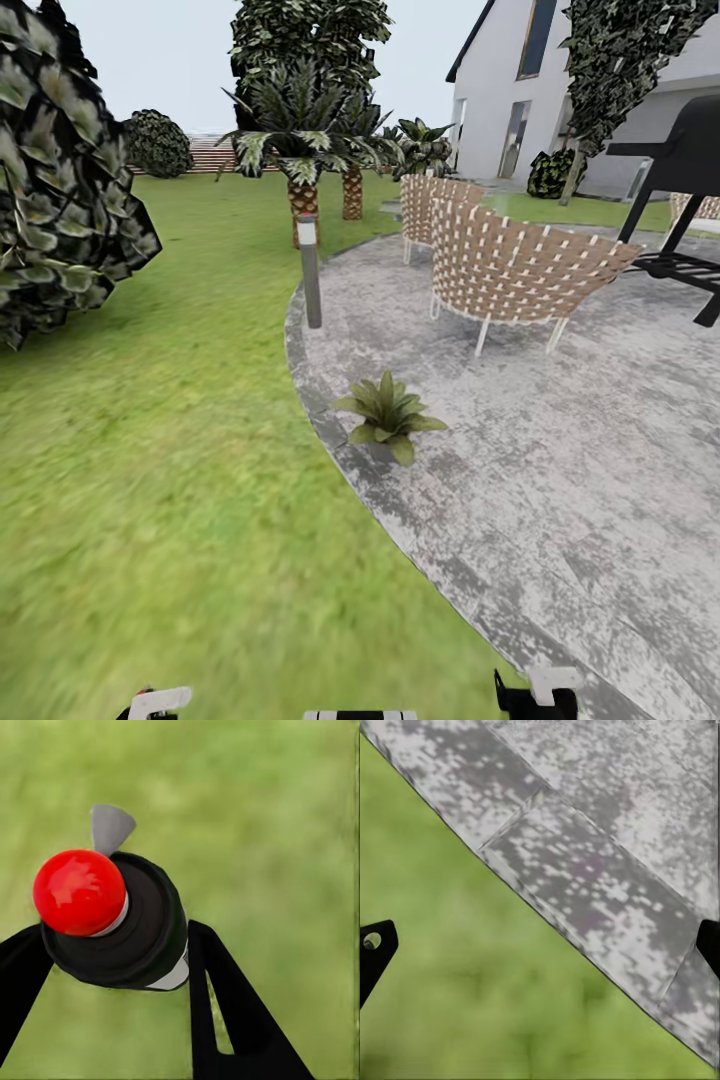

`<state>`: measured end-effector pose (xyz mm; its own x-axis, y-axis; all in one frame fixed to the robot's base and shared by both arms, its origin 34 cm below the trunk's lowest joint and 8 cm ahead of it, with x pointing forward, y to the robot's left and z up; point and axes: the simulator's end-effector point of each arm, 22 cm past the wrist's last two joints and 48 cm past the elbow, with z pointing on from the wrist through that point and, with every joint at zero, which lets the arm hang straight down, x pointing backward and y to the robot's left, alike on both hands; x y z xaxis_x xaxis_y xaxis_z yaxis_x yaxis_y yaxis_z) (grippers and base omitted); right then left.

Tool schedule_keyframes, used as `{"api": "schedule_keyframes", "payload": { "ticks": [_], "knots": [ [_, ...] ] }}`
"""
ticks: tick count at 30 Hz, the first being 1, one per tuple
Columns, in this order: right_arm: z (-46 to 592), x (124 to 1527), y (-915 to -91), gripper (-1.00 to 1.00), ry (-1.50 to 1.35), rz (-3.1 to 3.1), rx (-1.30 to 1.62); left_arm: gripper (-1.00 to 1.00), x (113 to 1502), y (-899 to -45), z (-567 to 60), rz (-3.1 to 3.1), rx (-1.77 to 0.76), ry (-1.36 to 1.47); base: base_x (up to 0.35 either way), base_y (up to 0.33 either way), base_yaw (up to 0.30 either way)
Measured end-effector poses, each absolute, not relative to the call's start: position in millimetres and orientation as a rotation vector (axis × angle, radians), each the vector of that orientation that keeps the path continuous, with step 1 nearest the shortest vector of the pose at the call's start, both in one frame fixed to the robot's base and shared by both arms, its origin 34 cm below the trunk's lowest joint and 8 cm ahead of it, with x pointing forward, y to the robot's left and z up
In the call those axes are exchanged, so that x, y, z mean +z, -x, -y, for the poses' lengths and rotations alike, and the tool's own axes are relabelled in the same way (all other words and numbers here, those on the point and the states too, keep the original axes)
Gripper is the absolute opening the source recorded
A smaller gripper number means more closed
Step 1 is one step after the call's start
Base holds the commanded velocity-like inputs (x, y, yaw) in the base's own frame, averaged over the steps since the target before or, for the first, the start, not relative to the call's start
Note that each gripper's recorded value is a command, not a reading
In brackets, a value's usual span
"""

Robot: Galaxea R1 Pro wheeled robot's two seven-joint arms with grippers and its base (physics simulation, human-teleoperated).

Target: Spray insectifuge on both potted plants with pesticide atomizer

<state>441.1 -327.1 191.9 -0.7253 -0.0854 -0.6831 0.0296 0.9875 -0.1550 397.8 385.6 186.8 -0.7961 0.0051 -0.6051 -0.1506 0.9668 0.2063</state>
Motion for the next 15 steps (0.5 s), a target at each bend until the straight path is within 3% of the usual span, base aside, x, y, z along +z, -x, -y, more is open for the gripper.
{"api": "schedule_keyframes", "payload": {
  "ticks": [15],
  "knots": [
    [324.3,191.5,-441.3,1.0,0.04,-2.375,-0.195,-1.0,186.7,-397.9,-385.5,-2.473,0.323,0.101,0.215,-0.208,0.0]
  ]
}}
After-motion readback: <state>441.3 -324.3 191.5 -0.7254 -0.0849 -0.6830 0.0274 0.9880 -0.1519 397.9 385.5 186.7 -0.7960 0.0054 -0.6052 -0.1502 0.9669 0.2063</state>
